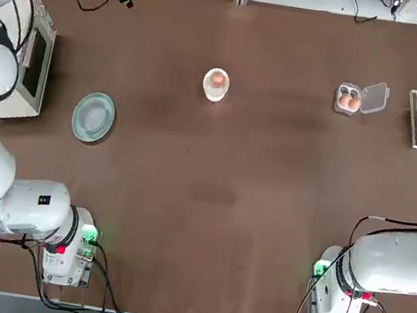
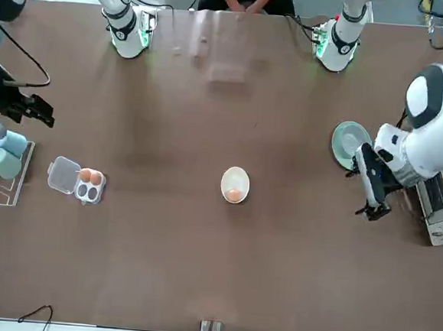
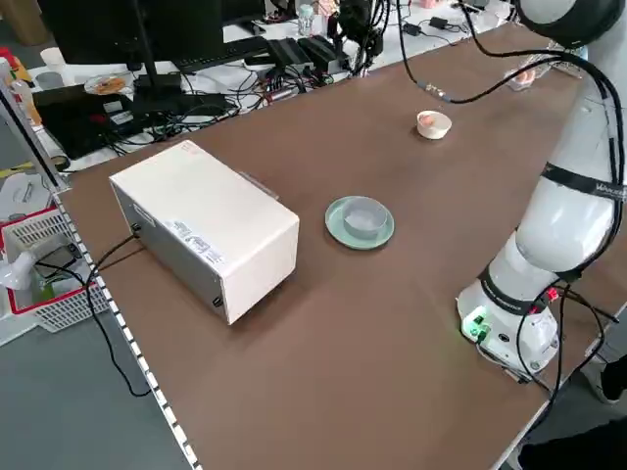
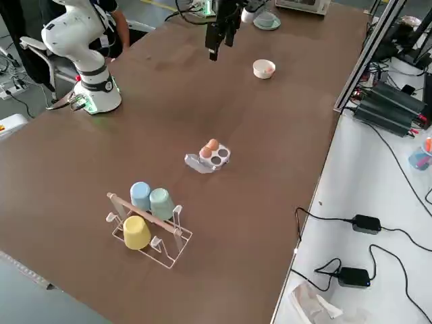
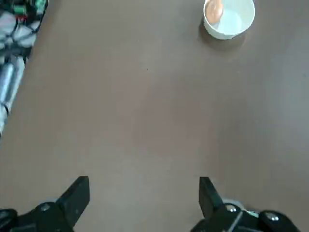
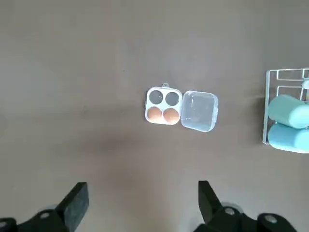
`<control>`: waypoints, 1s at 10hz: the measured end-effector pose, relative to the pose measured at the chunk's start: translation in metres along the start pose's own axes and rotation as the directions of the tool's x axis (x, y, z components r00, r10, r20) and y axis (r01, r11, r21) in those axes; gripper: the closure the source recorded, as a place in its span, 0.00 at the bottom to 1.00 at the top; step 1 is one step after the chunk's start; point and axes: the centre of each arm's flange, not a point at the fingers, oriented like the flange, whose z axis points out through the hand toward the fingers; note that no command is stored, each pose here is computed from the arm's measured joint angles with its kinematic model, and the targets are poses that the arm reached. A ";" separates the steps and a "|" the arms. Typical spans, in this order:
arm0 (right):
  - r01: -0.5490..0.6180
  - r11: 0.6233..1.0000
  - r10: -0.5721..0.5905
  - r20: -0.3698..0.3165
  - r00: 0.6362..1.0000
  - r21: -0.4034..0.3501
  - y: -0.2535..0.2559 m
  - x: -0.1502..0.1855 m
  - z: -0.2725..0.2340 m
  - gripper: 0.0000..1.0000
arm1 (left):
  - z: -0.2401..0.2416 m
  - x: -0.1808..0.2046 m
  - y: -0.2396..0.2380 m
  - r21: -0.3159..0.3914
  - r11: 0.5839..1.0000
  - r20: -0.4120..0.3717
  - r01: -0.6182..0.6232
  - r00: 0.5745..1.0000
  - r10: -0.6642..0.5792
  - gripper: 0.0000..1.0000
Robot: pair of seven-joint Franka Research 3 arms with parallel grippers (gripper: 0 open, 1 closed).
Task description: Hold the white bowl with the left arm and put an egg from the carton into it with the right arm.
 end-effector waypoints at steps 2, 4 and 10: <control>-0.009 1.000 0.009 -0.027 1.000 0.002 0.005 0.003 0.001 0.00 | -0.031 -0.002 0.009 0.043 0.987 0.049 0.154 0.987 -0.156 0.00; -0.011 1.000 0.011 -0.056 0.998 0.004 0.004 0.007 0.011 0.00 | -0.068 0.009 0.024 0.119 0.956 0.064 0.267 0.959 -0.275 0.00; -0.013 1.000 0.014 -0.067 0.998 0.010 0.004 0.001 0.015 0.00 | -0.111 0.012 0.058 0.164 0.690 0.043 0.705 0.694 -0.719 0.00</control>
